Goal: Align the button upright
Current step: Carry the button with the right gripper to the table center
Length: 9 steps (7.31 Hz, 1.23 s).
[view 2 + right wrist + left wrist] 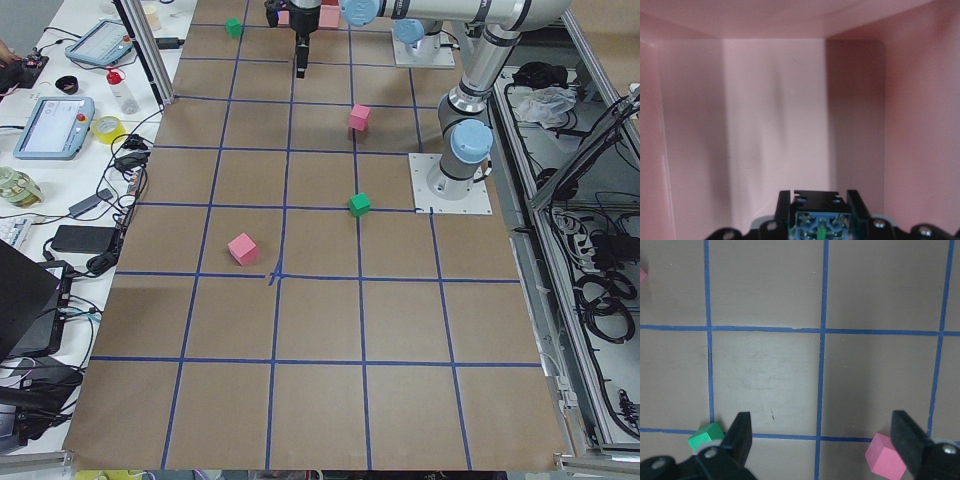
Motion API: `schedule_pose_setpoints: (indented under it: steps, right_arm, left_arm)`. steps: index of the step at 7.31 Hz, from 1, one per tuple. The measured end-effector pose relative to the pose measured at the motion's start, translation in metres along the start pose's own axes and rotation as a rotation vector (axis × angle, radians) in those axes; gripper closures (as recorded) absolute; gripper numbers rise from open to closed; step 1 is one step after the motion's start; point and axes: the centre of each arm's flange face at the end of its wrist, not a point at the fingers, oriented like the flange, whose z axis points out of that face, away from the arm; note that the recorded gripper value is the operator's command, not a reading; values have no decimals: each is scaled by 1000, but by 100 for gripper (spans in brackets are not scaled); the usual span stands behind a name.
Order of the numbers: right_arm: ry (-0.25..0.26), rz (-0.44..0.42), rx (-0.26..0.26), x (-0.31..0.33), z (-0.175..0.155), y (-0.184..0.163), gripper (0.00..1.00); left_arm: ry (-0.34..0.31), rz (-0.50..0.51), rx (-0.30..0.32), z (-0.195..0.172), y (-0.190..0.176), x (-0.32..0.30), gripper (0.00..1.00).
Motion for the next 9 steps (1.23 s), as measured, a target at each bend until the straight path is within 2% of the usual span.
schedule_pose_setpoints:
  steps: [3,5,7,9]
  right_arm:
    - [-17,-69,0,-27,-79,-27,100]
    - [-22,-144,27,-71,-120,-48,100]
    - [-35,-205,66,-153,-145,-68,100]
    - [-66,-186,66,-233,-145,-73,100]
  left_arm:
    - [0,0,0,0,0,0,0]
    - [0,0,-1,1,0,0,0]
    - [0,0,-1,1,0,0,0]
    - [0,-1,-1,1,0,0,0]
